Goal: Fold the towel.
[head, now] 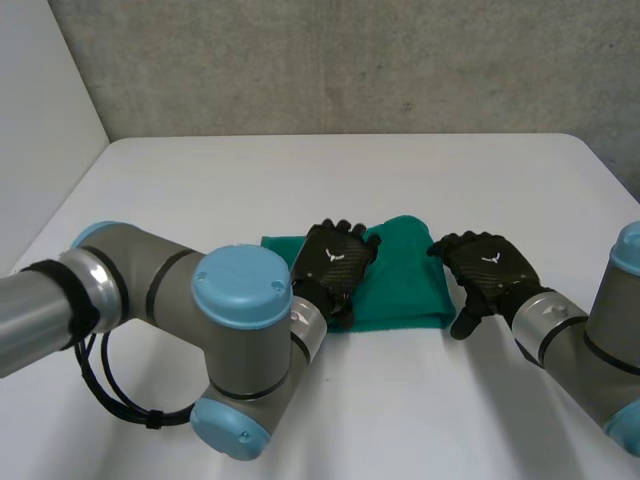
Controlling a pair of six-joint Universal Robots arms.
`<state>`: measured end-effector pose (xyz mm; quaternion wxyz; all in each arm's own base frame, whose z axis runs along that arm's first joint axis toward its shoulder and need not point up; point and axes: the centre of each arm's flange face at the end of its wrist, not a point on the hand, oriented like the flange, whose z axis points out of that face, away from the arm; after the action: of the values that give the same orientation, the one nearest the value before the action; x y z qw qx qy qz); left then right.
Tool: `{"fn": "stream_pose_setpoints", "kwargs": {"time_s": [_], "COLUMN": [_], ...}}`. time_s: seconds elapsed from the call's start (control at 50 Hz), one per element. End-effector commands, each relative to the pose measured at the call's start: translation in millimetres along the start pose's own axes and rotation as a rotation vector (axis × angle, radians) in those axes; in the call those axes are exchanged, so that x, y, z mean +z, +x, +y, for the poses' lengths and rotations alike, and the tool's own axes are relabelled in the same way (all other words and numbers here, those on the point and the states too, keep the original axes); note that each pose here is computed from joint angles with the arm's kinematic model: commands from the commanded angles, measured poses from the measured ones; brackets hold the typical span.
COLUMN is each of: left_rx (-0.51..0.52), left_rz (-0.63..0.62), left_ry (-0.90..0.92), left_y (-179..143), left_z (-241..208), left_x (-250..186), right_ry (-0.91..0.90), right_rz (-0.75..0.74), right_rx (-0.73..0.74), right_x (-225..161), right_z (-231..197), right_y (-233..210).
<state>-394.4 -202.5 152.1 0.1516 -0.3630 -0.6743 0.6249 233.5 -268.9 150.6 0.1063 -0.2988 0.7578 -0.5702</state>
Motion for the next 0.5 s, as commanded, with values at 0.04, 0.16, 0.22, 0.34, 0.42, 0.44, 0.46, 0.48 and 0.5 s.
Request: {"fn": "stream_pose_setpoints", "kwargs": {"time_s": [0.04, 0.16, 0.22, 0.34, 0.42, 0.44, 0.46, 0.48, 0.5], "left_rx": [0.010, 0.015, 0.007, -0.010, -0.023, -0.027, -0.027, -0.026, -0.022], "left_rz": [-0.021, -0.127, -0.179, -0.262, -0.380, -0.456, -0.457, -0.496, -0.554], "left_ry": [-0.091, -0.104, -0.112, -0.091, -0.084, -0.106, -0.106, -0.123, -0.141], "left_y": [-1, -20, -37, -70, -104, -122, -122, -130, -142], "left_z": [21, 24, 26, 20, 19, 27, 27, 32, 36], "left_x": [5, 15, 20, 32, 42, 46, 46, 47, 46], "right_ry": [0.001, 0.008, 0.008, 0.007, 0.002, 0.002, 0.002, 0.003, 0.001], "right_rz": [-0.022, -0.023, -0.022, -0.039, -0.040, -0.040, -0.040, -0.038, -0.037], "right_rx": [-0.008, -0.011, -0.010, -0.021, -0.021, -0.021, -0.021, -0.021, -0.021], "right_x": [-2, 0, 1, 4, 5, 5, 5, 6, 6], "right_z": [4, 5, 7, 12, 14, 14, 14, 14, 15], "right_y": [-10, -11, -11, -17, -18, -18, -18, -18, -18]}}
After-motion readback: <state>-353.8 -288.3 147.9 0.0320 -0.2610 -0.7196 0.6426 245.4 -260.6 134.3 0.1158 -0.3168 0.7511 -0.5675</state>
